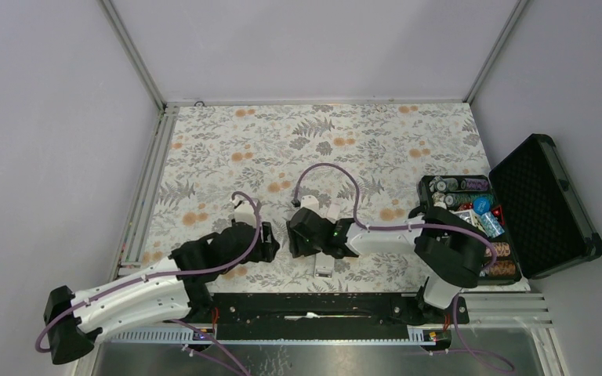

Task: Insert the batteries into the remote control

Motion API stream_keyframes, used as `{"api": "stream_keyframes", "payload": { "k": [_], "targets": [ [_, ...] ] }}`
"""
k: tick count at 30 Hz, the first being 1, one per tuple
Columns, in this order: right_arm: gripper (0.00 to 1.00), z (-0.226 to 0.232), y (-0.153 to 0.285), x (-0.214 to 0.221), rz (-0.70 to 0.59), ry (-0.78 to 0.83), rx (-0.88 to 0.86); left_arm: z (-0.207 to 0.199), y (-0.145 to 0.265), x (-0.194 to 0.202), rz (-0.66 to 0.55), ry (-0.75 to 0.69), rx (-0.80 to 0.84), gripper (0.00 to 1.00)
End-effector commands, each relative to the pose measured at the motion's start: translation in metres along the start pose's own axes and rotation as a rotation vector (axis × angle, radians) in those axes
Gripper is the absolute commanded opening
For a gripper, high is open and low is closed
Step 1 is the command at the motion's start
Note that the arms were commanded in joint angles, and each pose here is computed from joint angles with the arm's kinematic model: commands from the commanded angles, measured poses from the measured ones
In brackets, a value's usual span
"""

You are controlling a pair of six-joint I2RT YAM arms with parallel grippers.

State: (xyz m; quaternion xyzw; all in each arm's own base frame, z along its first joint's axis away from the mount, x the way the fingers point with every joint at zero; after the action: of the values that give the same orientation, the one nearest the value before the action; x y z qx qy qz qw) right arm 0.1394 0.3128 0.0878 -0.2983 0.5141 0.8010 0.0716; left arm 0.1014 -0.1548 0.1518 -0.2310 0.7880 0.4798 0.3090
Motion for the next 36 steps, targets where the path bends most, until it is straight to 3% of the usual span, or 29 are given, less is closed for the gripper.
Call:
{"api": "stream_keyframes", "payload": {
  "k": [1,22,36],
  "targets": [
    [0.58,0.019,-0.009,-0.017,-0.084,-0.059,-0.017,0.006,0.002,0.003,-0.012,-0.014,-0.012,0.58],
    [0.52,0.004,-0.036,-0.006,-0.018,0.065,0.246,0.003,0.003,0.006,-0.008,-0.030,0.056,0.59],
    [0.31,0.004,-0.039,0.019,0.048,0.177,0.298,0.005,0.007,0.005,-0.029,-0.007,0.067,0.60]
  ]
}}
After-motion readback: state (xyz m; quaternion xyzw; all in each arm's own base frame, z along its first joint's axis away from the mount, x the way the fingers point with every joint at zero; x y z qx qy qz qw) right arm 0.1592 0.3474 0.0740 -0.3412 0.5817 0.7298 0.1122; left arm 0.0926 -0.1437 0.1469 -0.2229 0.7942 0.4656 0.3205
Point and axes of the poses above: each gripper's point midway between its finger pads, its own y axis back along the fingers, its own z axis along the line the jaws close on, x = y × z, the point moved 8 cm from there along y, back along the fingers, and after that the axes turned 1 degree about y, right-handed, at the moved point
